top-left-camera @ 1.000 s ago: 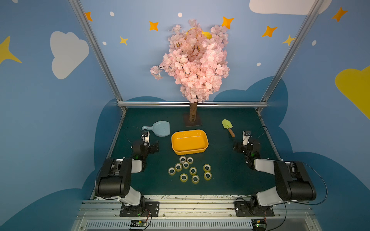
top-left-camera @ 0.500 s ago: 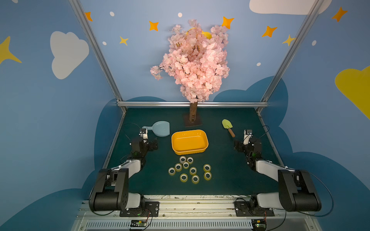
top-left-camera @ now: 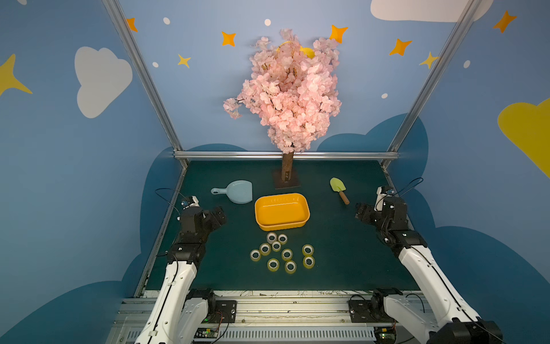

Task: Put the transparent tape into the storage box
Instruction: Pick up the tape at the center of the board.

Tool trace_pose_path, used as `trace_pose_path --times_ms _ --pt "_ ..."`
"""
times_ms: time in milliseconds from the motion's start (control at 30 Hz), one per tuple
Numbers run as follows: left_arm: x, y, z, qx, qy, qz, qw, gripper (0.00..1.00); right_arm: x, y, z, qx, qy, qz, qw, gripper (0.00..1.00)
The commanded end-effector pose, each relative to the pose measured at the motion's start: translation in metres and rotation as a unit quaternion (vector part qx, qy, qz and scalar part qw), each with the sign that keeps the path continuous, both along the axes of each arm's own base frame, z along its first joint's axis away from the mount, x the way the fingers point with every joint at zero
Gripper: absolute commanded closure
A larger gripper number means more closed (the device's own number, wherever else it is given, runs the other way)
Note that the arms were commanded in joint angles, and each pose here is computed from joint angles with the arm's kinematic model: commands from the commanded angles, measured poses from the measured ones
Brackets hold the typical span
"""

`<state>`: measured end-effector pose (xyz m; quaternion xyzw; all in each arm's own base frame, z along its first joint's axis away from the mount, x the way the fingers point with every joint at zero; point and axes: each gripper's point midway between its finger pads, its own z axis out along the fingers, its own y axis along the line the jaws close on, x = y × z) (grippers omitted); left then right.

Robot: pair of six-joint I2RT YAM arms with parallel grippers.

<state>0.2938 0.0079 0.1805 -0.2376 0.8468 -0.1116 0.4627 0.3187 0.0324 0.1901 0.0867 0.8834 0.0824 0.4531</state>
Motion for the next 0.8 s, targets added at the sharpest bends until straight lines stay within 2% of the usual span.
trace_pose_path --times_ms 0,133,267,333,533,767 --pt "-0.028 -0.020 -0.031 -0.059 0.079 -0.019 0.995 0.00 -0.040 0.030 -0.025 0.086 0.105 0.038 0.990 0.11" --pt "-0.035 -0.037 -0.043 -0.073 0.101 -0.045 0.991 0.00 -0.057 0.069 -0.035 0.140 0.167 0.111 0.970 0.15" --pt "-0.040 -0.047 -0.041 -0.069 0.126 -0.067 0.987 0.00 -0.076 0.085 -0.049 0.133 0.242 0.130 0.952 0.19" --pt "-0.040 -0.056 -0.028 -0.073 0.133 -0.089 0.984 0.00 -0.083 0.091 -0.055 0.130 0.266 0.138 0.945 0.20" --pt "-0.027 -0.078 0.028 -0.052 0.099 -0.182 0.977 0.00 -0.100 0.106 -0.067 0.104 0.301 0.160 0.934 0.24" --pt "-0.008 -0.087 0.017 -0.038 0.107 -0.222 0.968 0.00 -0.114 0.116 -0.077 0.080 0.318 0.164 0.930 0.27"
